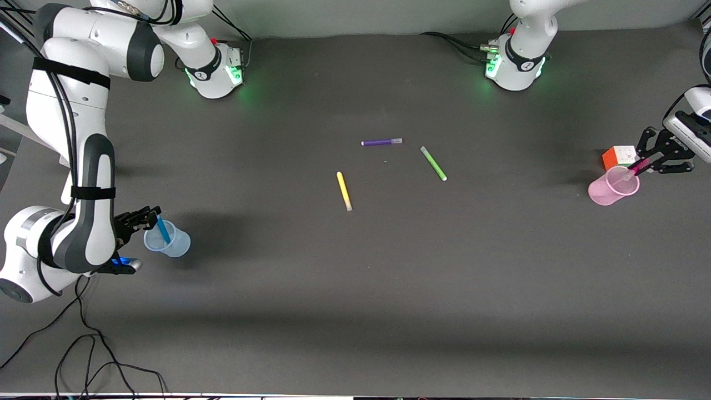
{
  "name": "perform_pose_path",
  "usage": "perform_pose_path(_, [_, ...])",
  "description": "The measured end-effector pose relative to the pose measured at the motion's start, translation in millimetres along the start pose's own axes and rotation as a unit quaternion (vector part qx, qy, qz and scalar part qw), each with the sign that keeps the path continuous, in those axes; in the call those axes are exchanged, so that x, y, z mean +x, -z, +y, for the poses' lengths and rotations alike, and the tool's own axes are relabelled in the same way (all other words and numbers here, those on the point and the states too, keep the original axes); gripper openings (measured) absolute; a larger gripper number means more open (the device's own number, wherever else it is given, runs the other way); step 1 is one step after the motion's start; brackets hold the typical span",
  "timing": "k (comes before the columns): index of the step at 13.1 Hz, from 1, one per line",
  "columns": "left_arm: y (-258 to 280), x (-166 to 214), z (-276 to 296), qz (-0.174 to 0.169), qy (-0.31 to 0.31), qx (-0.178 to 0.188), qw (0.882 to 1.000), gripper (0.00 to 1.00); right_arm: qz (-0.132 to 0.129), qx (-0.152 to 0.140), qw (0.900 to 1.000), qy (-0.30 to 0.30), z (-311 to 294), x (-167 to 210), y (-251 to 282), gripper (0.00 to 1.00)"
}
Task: Place pink and blue markers in matching cups
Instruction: 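Lower the blue and pink markers into the matching cups with both grippers, then open both grippers and lift them away from the cups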
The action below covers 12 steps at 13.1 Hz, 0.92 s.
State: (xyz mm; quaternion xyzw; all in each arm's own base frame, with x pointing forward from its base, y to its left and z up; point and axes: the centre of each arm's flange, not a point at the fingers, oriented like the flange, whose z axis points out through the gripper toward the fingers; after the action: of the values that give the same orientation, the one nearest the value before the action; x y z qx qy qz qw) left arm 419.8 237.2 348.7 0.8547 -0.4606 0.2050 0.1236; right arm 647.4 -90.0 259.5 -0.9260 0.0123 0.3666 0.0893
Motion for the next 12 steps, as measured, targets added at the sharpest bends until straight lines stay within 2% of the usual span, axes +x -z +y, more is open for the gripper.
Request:
perform_pose_path(3, [-29, -40, -3, 0.043, -0.029, -0.006, 0.999, 0.18, 0.003, -0.001, 1.0, 0.0, -1, 0, 3, 0.78])
perform_pose_path(5, [-48, -60, -1, 0.075, -0.034, -0.011, 0.997, 0.18, 0.014, -0.006, 1.0, 0.003, -4, -3, 13, 0.99])
perform_pose_path(8, [-57, -72, -2, 0.09, -0.036, -0.012, 0.995, 0.18, 0.054, -0.013, 0.998, 0.007, -20, -30, 55, 1.0])
perform_pose_path(11, [-57, -73, -6, 0.096, -0.034, -0.015, 0.995, 0.18, 0.114, -0.022, 0.993, -0.026, -58, -91, 113, 1.0])
perform_pose_path(12, [-60, -74, -8, 0.098, -0.033, -0.018, 0.994, 0.23, 0.135, -0.029, 0.99, -0.036, -73, -115, 130, 1.0])
